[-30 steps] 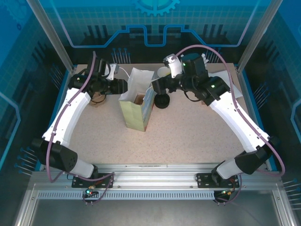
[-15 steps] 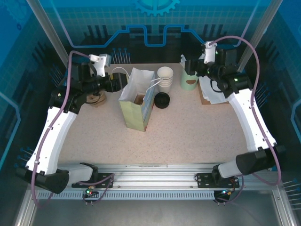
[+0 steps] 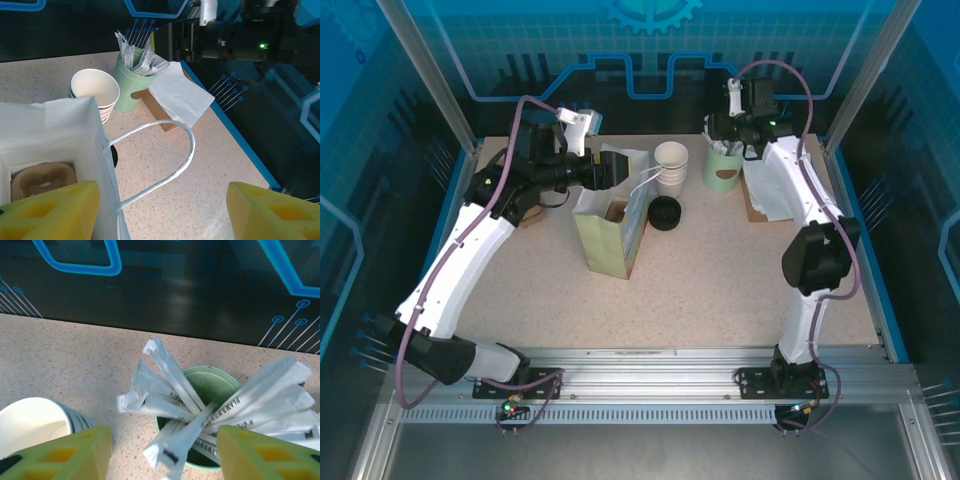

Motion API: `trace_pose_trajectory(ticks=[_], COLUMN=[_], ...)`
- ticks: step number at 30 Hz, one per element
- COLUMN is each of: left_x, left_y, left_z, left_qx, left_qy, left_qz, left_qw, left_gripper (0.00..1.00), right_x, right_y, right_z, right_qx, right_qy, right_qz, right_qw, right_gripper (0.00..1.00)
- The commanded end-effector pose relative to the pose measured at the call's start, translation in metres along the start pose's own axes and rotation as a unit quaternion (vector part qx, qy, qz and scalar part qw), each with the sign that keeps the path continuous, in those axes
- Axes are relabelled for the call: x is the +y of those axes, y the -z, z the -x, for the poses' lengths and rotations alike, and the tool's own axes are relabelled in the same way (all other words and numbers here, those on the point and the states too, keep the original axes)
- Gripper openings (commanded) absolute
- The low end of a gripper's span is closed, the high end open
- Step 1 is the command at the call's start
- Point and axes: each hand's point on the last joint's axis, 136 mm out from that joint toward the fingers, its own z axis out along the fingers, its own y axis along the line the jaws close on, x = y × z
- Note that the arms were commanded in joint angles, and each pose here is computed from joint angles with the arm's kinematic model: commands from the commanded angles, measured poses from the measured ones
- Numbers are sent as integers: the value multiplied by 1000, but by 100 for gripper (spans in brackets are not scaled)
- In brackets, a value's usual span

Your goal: Pack the takeout coffee

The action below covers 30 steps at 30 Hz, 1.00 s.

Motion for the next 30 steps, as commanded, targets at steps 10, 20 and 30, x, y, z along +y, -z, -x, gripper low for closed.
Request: trace_pose_trajectory(ticks=[10,20,30], left_x=[-1,1,6], left_y=[-7,-11,-13], left_z=[2,-3,-8], left_qx=[3,12,18], left_qy=[-8,-4,-9], left_qz=[-9,-10,-1], left_qw=[1000,1000,1000], left_gripper=[69,69,69], right_x=[-21,-24,-34], right_y=[-31,-35,-13], right_z=[-12,-26,-10], right_qx=[43,63,44], right_qy=[13,13,15], right_qz=[-29,-28,-40], right_qw=[999,998,998], right_gripper=[44,32,1])
